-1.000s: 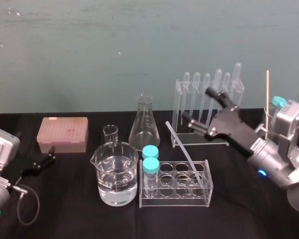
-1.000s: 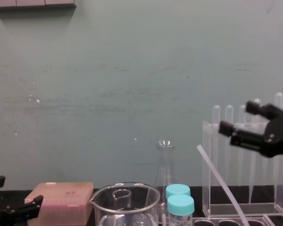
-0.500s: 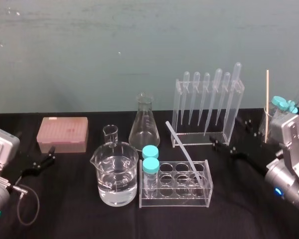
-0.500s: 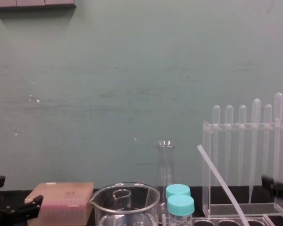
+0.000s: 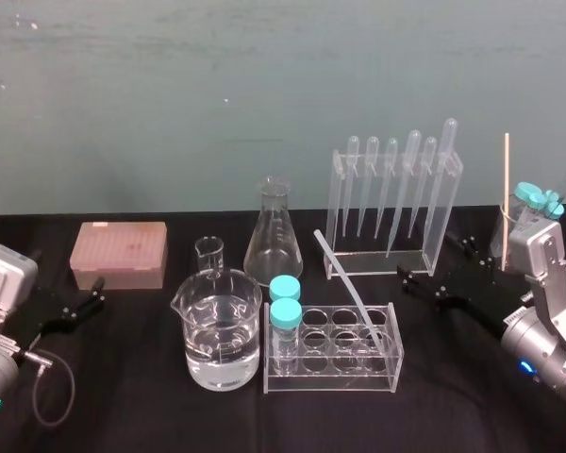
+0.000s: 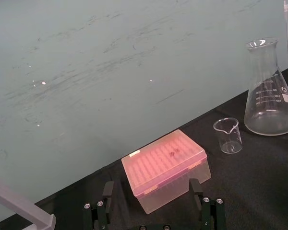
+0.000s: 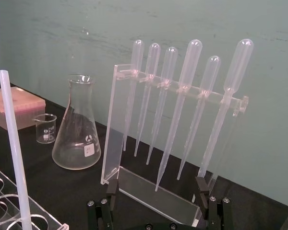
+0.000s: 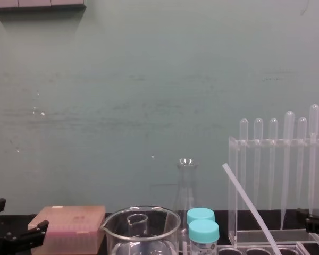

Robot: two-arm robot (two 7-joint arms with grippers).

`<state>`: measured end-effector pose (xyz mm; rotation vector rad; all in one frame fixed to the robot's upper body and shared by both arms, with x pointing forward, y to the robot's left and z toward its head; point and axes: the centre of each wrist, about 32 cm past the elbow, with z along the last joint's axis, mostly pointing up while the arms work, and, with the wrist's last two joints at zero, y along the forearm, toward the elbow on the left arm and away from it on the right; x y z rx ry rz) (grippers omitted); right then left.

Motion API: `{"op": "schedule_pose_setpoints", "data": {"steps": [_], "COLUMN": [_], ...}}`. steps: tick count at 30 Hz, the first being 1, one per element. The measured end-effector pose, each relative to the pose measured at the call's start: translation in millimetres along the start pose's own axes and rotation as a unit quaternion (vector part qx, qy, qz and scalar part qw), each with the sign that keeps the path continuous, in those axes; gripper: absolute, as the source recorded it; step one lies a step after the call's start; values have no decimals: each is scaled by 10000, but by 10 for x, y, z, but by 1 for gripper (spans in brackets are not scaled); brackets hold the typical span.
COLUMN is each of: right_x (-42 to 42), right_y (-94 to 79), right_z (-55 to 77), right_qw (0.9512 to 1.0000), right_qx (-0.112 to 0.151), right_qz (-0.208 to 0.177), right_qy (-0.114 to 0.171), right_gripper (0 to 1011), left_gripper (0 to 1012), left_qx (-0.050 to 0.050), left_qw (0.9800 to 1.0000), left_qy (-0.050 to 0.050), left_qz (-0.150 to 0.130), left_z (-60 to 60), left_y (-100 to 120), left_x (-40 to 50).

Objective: Pick up the stirring rod with one hand, then place it down.

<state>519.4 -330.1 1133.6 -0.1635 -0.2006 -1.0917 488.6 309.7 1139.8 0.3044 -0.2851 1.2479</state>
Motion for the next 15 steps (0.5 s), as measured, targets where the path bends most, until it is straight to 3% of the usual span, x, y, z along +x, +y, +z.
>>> {"op": "schedule_pose_setpoints", "data": {"steps": [15], "right_x": [1], "right_y": [-1], "right_z": [6], "right_qw": [10000], "right_qx": [36], "right_qz": [0], "right_qy": [-13], "right_gripper": [1003], "left_gripper": [1000], "left_qx": [0], "left_qw": [10000], "left_qy": [0], "left_qz": [0], "left_z": [0], "left_y": [0], "left_x": [0]}}
